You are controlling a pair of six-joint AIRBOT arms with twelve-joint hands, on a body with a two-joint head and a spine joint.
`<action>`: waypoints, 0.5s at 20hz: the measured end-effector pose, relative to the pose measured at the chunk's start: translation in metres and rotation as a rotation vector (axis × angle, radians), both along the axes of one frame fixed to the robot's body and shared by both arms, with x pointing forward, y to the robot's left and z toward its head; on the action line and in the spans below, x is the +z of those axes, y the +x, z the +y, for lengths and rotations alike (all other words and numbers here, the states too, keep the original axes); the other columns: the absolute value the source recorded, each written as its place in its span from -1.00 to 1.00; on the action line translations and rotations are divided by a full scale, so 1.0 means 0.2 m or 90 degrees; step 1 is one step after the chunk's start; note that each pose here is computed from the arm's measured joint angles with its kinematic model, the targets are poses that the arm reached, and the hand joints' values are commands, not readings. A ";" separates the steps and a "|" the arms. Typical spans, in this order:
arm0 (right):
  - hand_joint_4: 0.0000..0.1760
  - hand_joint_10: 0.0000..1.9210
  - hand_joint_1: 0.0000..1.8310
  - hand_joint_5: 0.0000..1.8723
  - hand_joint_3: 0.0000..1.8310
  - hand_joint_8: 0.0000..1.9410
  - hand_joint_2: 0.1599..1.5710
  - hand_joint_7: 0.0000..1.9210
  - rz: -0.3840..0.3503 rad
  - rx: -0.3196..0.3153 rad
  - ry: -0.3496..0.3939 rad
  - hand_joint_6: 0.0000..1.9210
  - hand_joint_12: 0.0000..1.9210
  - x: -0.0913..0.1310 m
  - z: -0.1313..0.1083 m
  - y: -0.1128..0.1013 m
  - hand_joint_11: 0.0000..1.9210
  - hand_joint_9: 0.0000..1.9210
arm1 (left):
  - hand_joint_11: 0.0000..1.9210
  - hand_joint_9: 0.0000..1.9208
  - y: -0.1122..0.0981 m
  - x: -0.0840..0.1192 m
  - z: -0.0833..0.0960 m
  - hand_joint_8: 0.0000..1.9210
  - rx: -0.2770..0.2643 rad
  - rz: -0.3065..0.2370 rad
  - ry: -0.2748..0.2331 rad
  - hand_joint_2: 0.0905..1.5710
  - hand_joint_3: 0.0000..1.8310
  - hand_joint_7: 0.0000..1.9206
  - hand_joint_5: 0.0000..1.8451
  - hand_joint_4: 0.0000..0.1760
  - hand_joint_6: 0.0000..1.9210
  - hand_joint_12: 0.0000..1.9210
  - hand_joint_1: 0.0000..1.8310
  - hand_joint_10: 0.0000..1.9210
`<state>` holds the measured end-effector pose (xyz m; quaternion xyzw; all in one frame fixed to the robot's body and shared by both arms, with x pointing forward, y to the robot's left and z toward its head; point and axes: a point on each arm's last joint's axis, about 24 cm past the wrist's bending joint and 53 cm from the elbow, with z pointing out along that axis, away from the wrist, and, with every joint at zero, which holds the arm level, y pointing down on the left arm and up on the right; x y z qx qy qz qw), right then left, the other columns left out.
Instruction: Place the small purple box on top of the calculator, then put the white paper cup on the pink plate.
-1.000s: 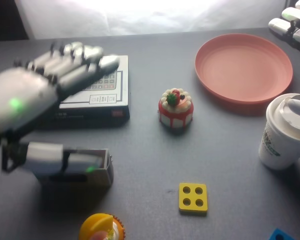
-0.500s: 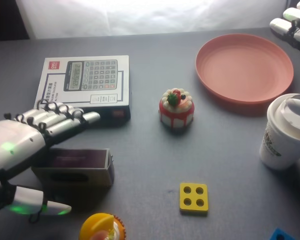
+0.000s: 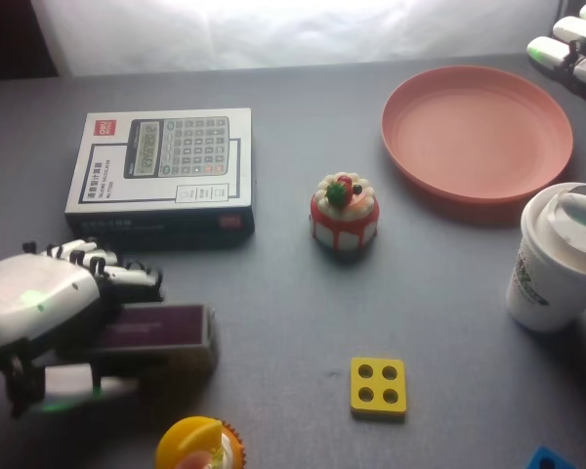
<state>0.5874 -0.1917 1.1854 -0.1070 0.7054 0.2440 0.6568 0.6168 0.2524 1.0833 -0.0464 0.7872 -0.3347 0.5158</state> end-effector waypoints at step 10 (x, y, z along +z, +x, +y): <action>-1.00 -1.00 -0.79 -1.00 -1.00 -1.00 0.63 -1.00 0.002 -0.004 0.001 -1.00 -1.00 -0.01 -0.01 0.01 -1.00 -1.00 | 0.19 0.04 0.05 0.35 0.02 0.67 0.005 -0.117 -0.084 0.55 -1.00 -0.18 -0.17 -1.00 0.10 1.00 0.32 0.95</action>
